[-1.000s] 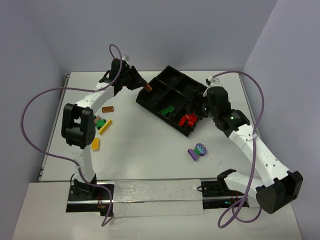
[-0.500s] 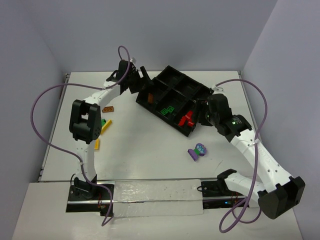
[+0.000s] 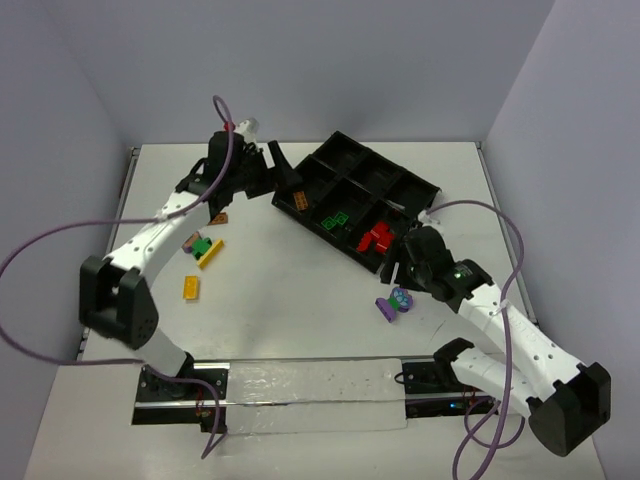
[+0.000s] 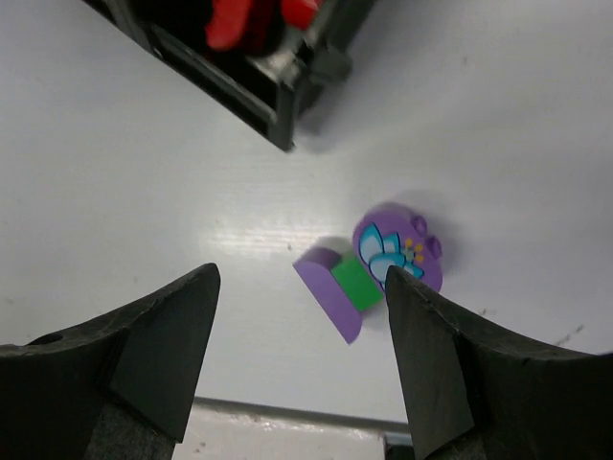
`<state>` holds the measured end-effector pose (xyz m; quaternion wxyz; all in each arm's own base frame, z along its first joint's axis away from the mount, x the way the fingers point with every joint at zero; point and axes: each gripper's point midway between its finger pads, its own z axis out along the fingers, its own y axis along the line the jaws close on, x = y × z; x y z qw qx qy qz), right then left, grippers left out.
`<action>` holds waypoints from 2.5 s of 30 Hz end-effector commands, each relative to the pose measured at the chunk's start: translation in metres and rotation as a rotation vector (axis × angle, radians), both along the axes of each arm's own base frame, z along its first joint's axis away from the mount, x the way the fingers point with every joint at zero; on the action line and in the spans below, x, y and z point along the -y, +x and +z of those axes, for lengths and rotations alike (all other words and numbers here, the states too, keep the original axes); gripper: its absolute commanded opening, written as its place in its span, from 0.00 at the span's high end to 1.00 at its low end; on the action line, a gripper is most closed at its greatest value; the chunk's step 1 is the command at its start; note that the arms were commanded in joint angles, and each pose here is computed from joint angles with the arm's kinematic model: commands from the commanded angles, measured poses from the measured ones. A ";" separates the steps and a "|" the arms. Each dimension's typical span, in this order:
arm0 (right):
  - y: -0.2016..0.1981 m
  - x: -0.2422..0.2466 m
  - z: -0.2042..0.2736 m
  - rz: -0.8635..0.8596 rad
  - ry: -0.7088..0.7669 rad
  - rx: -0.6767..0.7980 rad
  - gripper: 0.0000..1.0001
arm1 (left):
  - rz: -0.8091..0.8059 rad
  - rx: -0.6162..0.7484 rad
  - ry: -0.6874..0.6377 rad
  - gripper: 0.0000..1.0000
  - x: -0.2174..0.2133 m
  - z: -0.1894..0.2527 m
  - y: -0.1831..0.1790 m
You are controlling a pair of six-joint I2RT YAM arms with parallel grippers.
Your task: Sort the legos into containers by color
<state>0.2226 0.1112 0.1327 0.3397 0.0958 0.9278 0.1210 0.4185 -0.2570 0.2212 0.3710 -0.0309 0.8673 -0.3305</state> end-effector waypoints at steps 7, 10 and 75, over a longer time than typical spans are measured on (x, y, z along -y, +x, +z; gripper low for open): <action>-0.027 -0.012 -0.056 -0.065 0.045 -0.131 0.17 | -0.062 0.063 0.012 0.08 -0.001 0.018 -0.063; -0.031 -0.018 -0.063 -0.103 0.085 -0.153 0.16 | -0.066 0.045 0.031 0.08 -0.001 0.009 -0.067; -0.004 -0.042 -0.093 0.082 -0.017 -0.162 0.00 | -0.165 -0.048 0.060 0.08 0.030 -0.033 -0.094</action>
